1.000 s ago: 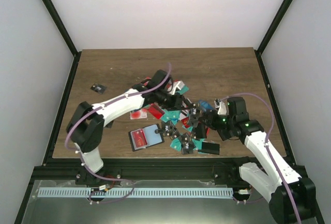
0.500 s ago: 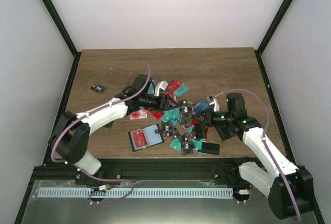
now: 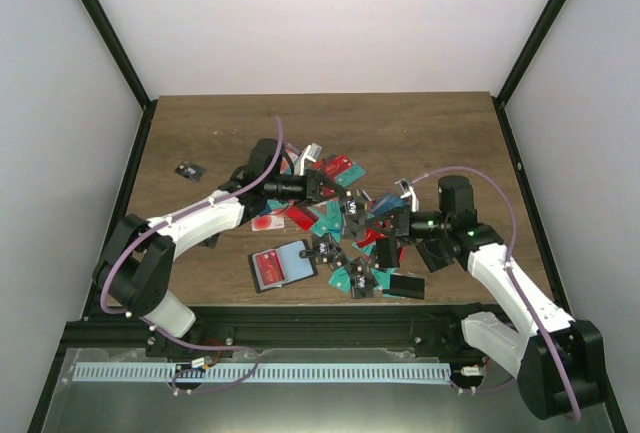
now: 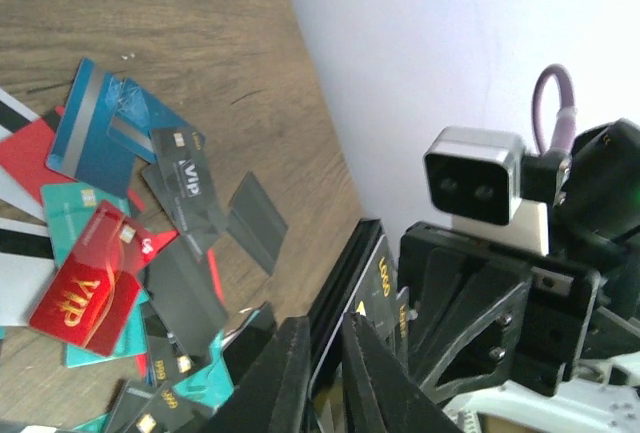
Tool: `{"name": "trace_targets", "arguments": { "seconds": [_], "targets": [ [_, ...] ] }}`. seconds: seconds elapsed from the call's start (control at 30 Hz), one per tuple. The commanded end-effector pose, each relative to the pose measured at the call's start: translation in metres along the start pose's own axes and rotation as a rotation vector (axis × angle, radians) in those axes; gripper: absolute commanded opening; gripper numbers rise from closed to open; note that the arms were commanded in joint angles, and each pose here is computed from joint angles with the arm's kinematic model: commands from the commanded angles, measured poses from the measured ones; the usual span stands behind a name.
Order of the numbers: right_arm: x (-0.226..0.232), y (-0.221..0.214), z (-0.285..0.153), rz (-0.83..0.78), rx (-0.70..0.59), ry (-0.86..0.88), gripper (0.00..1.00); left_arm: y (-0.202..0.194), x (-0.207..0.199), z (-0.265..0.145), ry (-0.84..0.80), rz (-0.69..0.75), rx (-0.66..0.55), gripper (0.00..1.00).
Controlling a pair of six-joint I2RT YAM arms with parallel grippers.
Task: Put the credit cards into the card holder
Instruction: Insert the credit card into the card holder.
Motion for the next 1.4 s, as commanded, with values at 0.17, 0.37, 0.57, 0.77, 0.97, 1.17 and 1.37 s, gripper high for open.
{"name": "trace_targets", "arguments": {
  "seconds": [0.17,0.37,0.57,0.77,0.97,1.17,1.37],
  "targets": [
    [0.010,0.010,0.001,-0.033,-0.008,0.032,0.01,0.009,-0.009,0.003,-0.045,0.053,-0.009,0.04],
    [-0.041,0.010,-0.002,0.069,-0.056,-0.313,0.86,0.018,0.021,0.009,0.125,0.059,-0.038,0.04],
    [-0.053,0.005,0.000,0.078,-0.043,-0.341,0.92,0.024,0.035,0.011,0.259,0.115,0.011,0.04],
    [-0.020,0.010,0.006,-0.046,0.003,-0.118,0.93,0.012,0.006,-0.001,0.163,0.131,0.076,0.04],
    [0.009,0.009,0.008,-0.101,0.055,0.107,0.89,0.000,-0.022,-0.017,0.058,0.119,0.094,0.04],
    [0.032,0.013,0.017,-0.148,0.101,0.200,0.76,-0.009,-0.041,-0.029,-0.034,0.097,0.084,0.04],
    [0.050,0.014,0.030,-0.162,0.133,0.265,0.48,-0.014,-0.049,-0.037,-0.063,0.082,0.068,0.04]
  ]
}}
Point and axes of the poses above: each gripper's point midway between its finger pads, its own z axis out along the fingers, its own x axis along the line the jaws close on, y = z × x, the point moved 5 cm from there along -z, back along the fingers, and after that the axes turned 3 degrees about -z, right-handed, at the moved point
